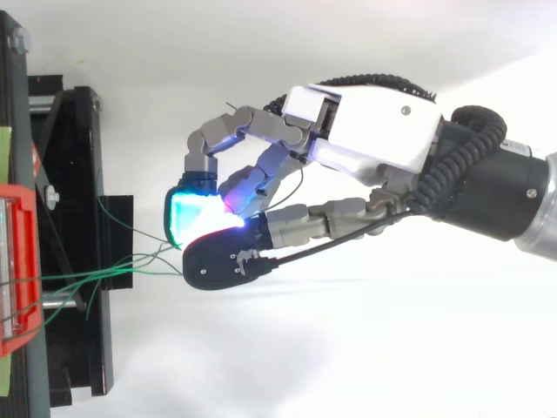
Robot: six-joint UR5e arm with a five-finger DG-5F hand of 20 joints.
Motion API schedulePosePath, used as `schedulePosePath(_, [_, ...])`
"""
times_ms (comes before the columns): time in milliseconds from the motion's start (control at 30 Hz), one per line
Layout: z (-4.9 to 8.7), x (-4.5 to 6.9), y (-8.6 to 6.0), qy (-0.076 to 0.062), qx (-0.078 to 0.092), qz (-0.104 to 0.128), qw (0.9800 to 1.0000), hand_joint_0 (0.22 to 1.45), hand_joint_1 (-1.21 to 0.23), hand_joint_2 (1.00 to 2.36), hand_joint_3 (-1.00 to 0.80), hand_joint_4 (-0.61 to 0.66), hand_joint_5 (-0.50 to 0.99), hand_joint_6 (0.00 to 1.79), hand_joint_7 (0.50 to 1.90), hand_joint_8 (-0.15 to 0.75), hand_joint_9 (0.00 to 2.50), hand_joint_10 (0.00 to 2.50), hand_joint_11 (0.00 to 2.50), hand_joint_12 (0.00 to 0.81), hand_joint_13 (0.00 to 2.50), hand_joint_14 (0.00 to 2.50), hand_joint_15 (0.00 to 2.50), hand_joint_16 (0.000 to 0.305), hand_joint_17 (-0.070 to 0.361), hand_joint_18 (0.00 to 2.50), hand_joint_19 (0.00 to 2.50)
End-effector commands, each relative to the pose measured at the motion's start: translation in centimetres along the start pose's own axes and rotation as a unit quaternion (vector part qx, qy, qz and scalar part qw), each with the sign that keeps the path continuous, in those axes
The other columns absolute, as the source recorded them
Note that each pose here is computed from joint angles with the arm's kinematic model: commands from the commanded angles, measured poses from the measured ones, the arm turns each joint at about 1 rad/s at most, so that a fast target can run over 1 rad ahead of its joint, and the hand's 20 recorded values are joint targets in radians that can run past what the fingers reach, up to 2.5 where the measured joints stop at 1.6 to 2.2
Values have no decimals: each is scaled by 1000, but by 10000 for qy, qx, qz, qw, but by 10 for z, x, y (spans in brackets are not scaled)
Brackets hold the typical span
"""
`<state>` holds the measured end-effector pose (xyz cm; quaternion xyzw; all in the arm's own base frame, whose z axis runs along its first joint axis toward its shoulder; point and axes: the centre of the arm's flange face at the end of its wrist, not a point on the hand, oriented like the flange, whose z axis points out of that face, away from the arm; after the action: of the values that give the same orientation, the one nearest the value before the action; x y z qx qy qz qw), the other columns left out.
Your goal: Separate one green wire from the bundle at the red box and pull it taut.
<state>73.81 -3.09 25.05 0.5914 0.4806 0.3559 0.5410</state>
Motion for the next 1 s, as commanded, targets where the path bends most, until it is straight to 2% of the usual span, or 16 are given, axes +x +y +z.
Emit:
schedulePosePath(0, [0, -1, 1, -8, -6, 0, 10000, 628, -821, 1022, -103, -23, -116, 881, 1277, 241, 1002, 23, 594, 354, 724, 20, 445, 53, 120, 705, 689])
schedulePosePath(967, [0, 0, 0, 0, 0, -5, 10000, 621, -811, 1024, -91, -6, -117, 883, 1280, 253, 1042, 26, 632, 359, 763, 21, 473, 55, 123, 730, 688])
